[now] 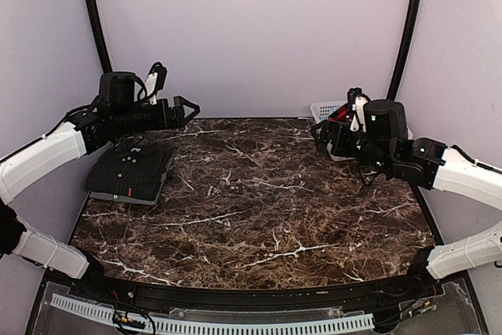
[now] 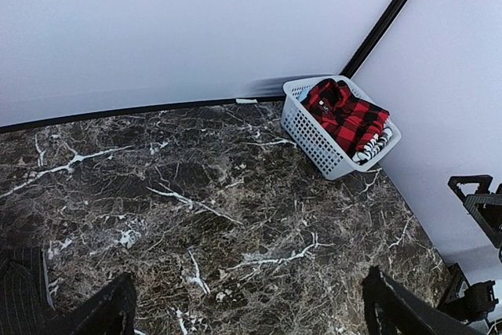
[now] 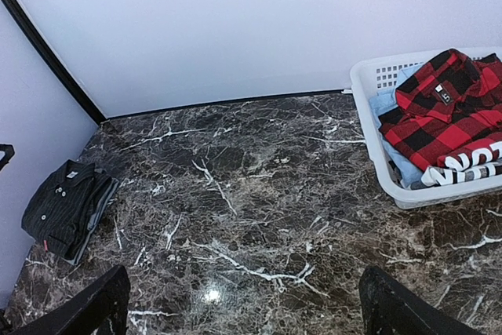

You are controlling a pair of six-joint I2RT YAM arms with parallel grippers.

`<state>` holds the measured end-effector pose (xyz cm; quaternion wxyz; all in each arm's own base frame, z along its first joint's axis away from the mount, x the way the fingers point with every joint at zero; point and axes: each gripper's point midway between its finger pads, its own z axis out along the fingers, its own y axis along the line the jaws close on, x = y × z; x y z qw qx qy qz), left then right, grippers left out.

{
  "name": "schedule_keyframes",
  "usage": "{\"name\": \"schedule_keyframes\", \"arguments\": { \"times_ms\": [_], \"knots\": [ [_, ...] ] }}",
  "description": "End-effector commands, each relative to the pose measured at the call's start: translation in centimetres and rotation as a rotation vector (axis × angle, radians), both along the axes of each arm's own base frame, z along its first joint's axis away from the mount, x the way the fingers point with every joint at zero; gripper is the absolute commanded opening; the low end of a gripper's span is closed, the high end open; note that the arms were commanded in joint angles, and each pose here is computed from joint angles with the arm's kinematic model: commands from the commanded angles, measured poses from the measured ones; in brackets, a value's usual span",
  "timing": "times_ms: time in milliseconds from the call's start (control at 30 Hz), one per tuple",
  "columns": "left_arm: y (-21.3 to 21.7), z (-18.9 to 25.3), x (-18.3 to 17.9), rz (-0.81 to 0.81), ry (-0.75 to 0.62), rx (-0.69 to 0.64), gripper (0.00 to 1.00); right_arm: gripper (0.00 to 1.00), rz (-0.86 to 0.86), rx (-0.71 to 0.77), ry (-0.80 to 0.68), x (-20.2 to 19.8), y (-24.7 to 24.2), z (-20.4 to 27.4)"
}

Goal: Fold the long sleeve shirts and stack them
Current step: Reset both arms

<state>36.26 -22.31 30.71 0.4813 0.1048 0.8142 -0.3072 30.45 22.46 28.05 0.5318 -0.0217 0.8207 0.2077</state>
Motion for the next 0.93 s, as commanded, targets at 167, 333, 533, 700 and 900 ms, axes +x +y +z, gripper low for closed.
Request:
{"name": "schedule_keyframes", "arguments": {
  "times_ms": [167,333,533,700,900],
  "knots": [
    [0.43,1.84,-0.30,0.010,-0.073,-0.003,0.99,0.99,-0.015,0.041,-0.072,0.81,0.22,2.28],
    [0.44,2.01,-0.28,0.011,-0.078,-0.004,0.99,0.99,-0.012,0.039,-0.078,0.90,0.35,2.43],
    [0.41,1.82,-0.26,0.011,-0.073,-0.004,0.99,0.99,-0.010,0.040,-0.079,0.79,0.26,2.42],
    [0.32,1.65,-0.24,0.008,-0.068,-0.006,0.99,0.98,-0.014,0.036,-0.081,0.76,0.12,2.43],
    [0.33,1.57,-0.23,0.008,-0.066,-0.006,0.99,0.99,-0.017,0.033,-0.082,0.75,0.03,2.47]
  ]
}}
